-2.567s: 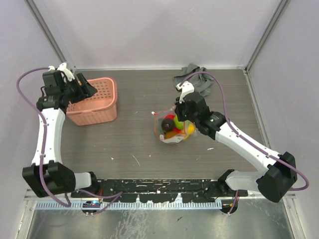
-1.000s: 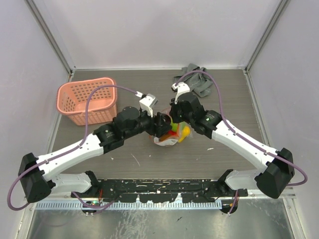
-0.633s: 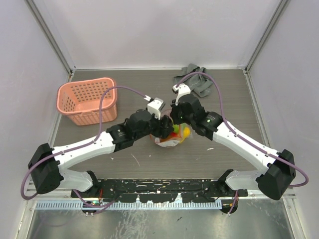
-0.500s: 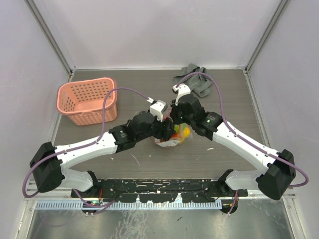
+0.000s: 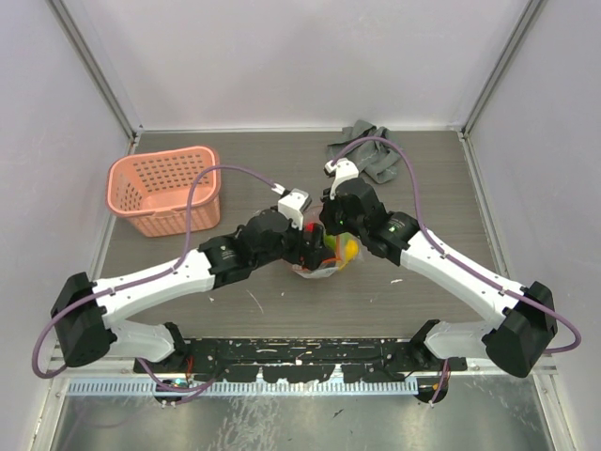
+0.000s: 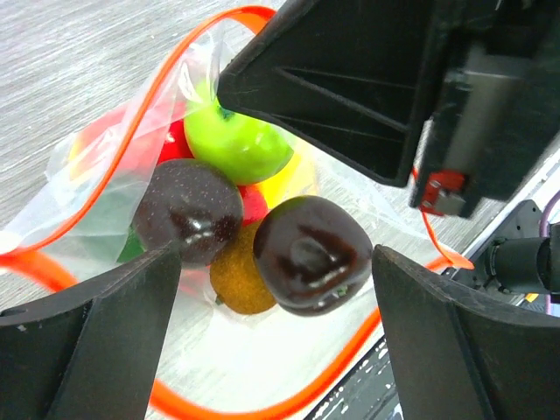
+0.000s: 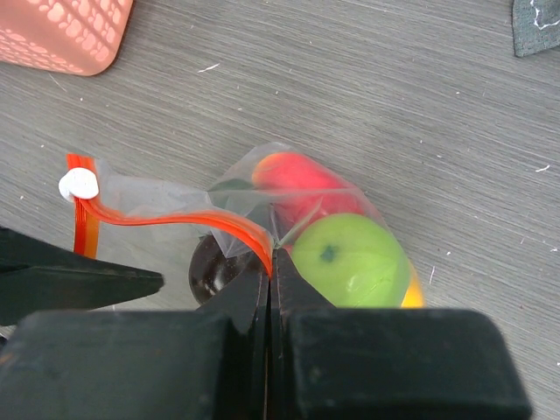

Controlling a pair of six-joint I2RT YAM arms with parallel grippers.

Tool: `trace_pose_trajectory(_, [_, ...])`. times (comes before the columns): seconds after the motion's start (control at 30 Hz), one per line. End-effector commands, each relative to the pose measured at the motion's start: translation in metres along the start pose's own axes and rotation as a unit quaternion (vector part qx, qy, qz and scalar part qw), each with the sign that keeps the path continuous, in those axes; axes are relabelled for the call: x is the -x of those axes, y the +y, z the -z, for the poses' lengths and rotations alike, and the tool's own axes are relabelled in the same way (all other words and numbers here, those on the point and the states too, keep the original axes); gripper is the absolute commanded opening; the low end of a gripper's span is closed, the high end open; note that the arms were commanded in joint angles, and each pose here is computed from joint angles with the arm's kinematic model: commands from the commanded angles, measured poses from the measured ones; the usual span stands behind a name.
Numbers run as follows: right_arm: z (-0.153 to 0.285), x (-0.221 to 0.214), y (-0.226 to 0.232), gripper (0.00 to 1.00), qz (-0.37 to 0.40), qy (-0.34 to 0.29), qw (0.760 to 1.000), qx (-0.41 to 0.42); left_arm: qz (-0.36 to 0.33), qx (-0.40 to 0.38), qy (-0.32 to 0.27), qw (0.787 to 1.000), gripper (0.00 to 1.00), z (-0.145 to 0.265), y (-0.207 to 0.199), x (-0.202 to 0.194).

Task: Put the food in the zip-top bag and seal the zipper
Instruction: Place the fake fruit in the zipper food storage bag.

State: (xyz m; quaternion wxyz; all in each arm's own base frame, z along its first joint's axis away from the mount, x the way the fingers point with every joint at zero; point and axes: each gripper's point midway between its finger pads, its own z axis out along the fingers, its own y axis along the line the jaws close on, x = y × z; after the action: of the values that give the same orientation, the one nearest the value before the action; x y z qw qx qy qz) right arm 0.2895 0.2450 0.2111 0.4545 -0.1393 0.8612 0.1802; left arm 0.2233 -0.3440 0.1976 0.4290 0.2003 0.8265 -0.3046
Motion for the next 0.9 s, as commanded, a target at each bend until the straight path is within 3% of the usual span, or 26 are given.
trace_pose_trajectory(0.0, [0.002, 0.020, 0.009, 0.03, -0.014, -0.038, 0.999, 0.015, 0.010, -0.003, -0.049, 0.999, 0.91, 0.038, -0.007, 0.042])
trace_pose_trajectory(0.27, [0.000, 0.018, 0.009, 0.03, -0.014, -0.035, 0.999, 0.016, 0.002, 0.073, -0.062, 0.995, 0.92, 0.074, 0.029, 0.042])
trace_pose_trajectory(0.53, [-0.003, 0.013, 0.007, 0.03, -0.014, -0.031, 0.999, 0.013, 0.037, 0.101, -0.034, 0.994, 0.88, 0.064, 0.044, 0.020])
trace_pose_trajectory(0.87, [-0.007, 0.010, 0.009, 0.03, -0.013, -0.027, 0.999, 0.017, 0.086, 0.066, -0.020, 0.994, 0.60, 0.029, 0.032, 0.010])
